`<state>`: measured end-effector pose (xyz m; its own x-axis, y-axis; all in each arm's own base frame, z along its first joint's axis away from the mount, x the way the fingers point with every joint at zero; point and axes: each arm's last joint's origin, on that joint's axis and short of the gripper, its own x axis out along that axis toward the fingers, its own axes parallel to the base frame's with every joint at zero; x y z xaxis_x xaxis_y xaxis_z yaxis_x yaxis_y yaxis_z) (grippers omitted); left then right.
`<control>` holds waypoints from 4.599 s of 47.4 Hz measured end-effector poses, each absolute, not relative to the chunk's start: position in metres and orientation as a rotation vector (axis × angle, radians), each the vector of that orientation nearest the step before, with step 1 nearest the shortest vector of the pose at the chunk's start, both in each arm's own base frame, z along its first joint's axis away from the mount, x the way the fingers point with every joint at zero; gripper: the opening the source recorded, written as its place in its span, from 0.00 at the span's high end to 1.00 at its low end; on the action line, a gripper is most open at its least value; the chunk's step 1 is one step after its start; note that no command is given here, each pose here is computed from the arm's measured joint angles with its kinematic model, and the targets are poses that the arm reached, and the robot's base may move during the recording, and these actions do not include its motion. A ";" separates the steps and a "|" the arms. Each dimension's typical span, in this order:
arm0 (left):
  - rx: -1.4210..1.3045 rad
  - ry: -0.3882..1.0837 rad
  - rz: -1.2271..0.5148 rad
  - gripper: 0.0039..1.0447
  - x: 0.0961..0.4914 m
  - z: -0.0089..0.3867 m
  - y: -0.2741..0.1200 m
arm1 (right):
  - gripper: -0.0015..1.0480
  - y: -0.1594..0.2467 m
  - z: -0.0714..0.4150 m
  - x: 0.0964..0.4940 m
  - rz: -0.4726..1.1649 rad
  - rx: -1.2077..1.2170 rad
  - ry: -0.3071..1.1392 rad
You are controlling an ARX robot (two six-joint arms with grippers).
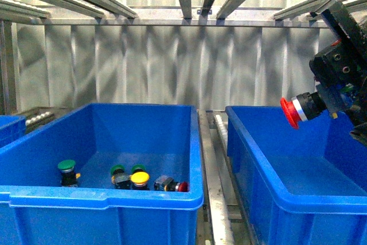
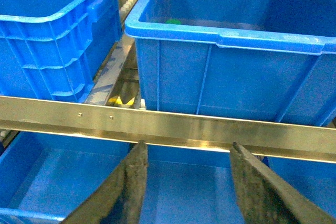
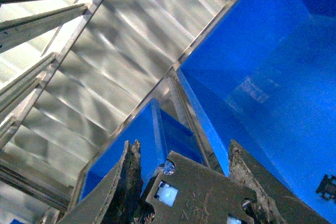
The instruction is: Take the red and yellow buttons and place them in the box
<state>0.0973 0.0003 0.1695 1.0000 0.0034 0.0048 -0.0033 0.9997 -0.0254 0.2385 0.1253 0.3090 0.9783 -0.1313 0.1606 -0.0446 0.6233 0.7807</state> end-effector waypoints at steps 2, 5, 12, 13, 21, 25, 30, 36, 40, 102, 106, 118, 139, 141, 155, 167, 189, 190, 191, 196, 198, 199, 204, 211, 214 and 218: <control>-0.022 -0.005 0.003 0.66 0.097 0.170 0.000 | 0.62 0.125 0.309 0.238 -0.049 0.898 -0.212; -0.018 -0.005 0.003 0.75 0.097 0.170 0.000 | 0.62 0.124 0.310 0.237 -0.051 0.893 -0.215; -0.015 -0.005 0.003 0.97 0.097 0.170 0.000 | 0.62 0.123 0.310 0.236 -0.051 0.887 -0.218; -0.015 -0.005 0.003 0.98 0.097 0.170 0.000 | 0.62 0.123 0.310 0.236 -0.051 0.887 -0.219; -0.011 -0.005 0.003 0.98 0.097 0.170 0.000 | 0.62 0.123 0.310 0.235 -0.051 0.888 -0.221; -0.011 -0.005 0.003 0.98 0.097 0.170 0.000 | 0.62 0.122 0.311 0.234 -0.051 0.890 -0.225; -0.011 -0.005 0.003 0.82 0.097 0.170 0.000 | 0.62 0.120 0.311 0.232 -0.051 0.893 -0.229; -0.011 -0.005 0.003 0.55 0.097 0.170 0.000 | 0.62 0.118 0.310 0.231 -0.054 0.892 -0.229; -0.011 -0.005 0.003 0.36 0.097 0.170 0.000 | 0.62 0.117 0.311 0.231 -0.055 0.892 -0.232; -0.007 -0.007 -0.004 0.07 0.097 0.170 0.000 | 0.62 0.061 0.314 0.261 -0.256 0.787 -0.232; -0.007 -0.007 0.000 0.07 0.097 0.170 0.000 | 0.62 0.051 0.334 0.292 -0.294 0.617 -0.191; -0.007 -0.007 0.003 0.07 0.097 0.170 0.000 | 0.62 0.018 0.337 0.376 -0.361 0.166 0.150; -0.007 -0.007 0.003 0.07 0.097 0.170 0.000 | 0.62 -0.060 0.285 0.462 -0.417 0.063 0.594; -0.007 -0.007 0.003 0.07 0.097 0.170 0.000 | 0.62 -0.065 0.282 0.468 -0.414 0.069 0.621; -0.007 -0.007 0.003 0.07 0.097 0.170 0.000 | 0.62 -0.086 0.259 0.504 -0.413 0.065 0.681; -0.007 -0.007 0.003 0.07 0.097 0.170 0.000 | 0.62 -0.094 0.230 0.523 -0.398 0.058 0.740; -0.007 -0.007 0.003 0.07 0.097 0.170 0.000 | 0.03 -0.090 0.278 0.492 -0.352 0.195 0.533; -0.007 -0.007 0.003 0.07 0.097 0.170 0.000 | 0.03 -0.089 0.285 0.486 -0.341 0.199 0.512; -0.007 -0.007 0.003 0.07 0.097 0.170 0.000 | 0.03 -0.088 0.289 0.481 -0.331 0.203 0.498; -0.007 -0.007 0.003 0.07 0.097 0.170 0.000 | 0.03 -0.081 0.307 0.458 -0.313 0.209 0.432; -0.007 -0.007 0.003 0.07 0.097 0.170 0.000 | 0.03 -0.076 0.314 0.444 -0.294 0.213 0.396; -0.007 -0.007 0.003 0.07 0.097 0.170 0.000 | 0.03 -0.074 0.317 0.439 -0.287 0.214 0.382; -0.007 -0.007 0.003 0.07 0.097 0.170 0.000 | 0.03 -0.062 0.326 0.401 -0.231 0.229 0.316; -0.007 -0.007 0.003 0.07 0.097 0.170 0.000 | 0.03 -0.054 0.330 0.355 -0.202 0.229 0.237; -0.007 -0.007 0.003 0.07 0.097 0.170 0.000 | 0.04 -0.049 0.333 0.332 -0.170 0.211 0.162; -0.007 -0.007 0.002 0.07 0.097 0.170 0.000 | 0.22 -0.034 0.327 0.286 -0.029 0.084 0.002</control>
<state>0.0973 0.0002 0.1697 1.0000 0.0019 0.0067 -0.0019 1.0000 -0.0074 0.2863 -0.0337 0.3271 0.9996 -0.0286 -0.0036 0.0288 0.9961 0.0840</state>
